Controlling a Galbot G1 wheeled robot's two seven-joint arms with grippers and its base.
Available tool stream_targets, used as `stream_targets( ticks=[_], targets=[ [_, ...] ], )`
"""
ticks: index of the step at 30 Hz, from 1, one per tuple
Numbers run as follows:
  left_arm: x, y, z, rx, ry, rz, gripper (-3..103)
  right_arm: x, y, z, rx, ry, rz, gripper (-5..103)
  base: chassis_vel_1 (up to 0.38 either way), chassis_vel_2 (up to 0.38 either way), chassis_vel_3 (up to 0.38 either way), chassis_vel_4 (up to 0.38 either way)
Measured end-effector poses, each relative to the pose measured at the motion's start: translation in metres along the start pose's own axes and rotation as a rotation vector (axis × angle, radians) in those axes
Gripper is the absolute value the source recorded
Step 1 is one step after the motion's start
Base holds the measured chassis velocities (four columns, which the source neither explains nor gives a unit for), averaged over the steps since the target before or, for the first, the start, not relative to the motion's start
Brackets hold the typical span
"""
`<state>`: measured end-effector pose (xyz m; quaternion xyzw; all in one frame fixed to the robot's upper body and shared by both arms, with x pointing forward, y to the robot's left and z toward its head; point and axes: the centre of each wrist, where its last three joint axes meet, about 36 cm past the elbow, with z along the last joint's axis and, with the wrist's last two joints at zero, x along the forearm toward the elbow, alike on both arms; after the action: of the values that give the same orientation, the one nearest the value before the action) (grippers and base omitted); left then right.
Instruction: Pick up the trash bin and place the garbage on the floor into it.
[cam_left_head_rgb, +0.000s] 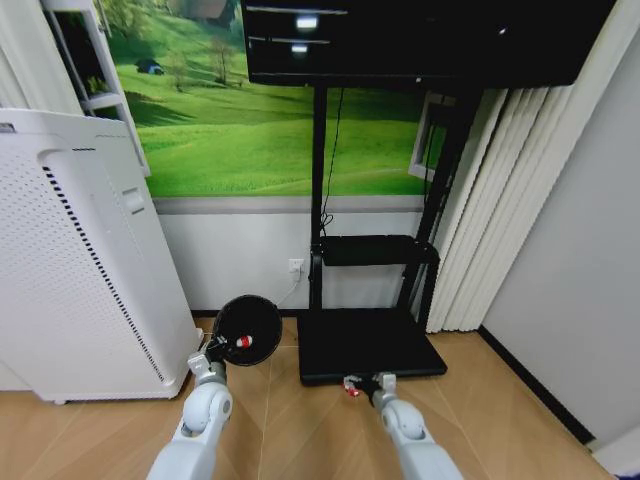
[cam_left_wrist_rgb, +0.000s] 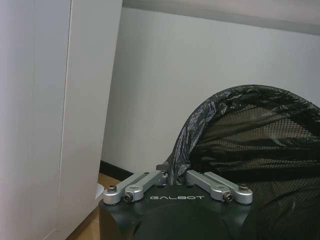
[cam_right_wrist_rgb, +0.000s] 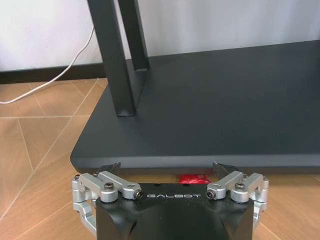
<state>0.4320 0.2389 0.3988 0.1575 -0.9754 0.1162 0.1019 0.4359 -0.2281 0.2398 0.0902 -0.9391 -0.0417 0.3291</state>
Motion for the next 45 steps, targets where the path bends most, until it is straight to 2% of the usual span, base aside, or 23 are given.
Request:
stream_targets(
  ticks=[4, 11, 45],
  targets=[
    [-0.002, 0.000, -0.001, 0.004, 0.000, 0.002, 3, -0.007, 0.008, -0.005, 0.008, 0.004, 0.005, 100, 0.000, 0.000, 0.000, 0.000],
    [-0.003, -0.001, -0.003, 0.011, -0.001, 0.010, 3, -0.008, 0.006, -0.006, 0.050, 0.060, 0.007, 100, 0.000, 0.000, 0.000, 0.000],
    [0.003, -0.006, -0.002, 0.020, -0.002, 0.011, 3, -0.012, 0.002, 0.002, 0.086, 0.109, -0.010, 100, 0.000, 0.000, 0.000, 0.000]
  ],
)
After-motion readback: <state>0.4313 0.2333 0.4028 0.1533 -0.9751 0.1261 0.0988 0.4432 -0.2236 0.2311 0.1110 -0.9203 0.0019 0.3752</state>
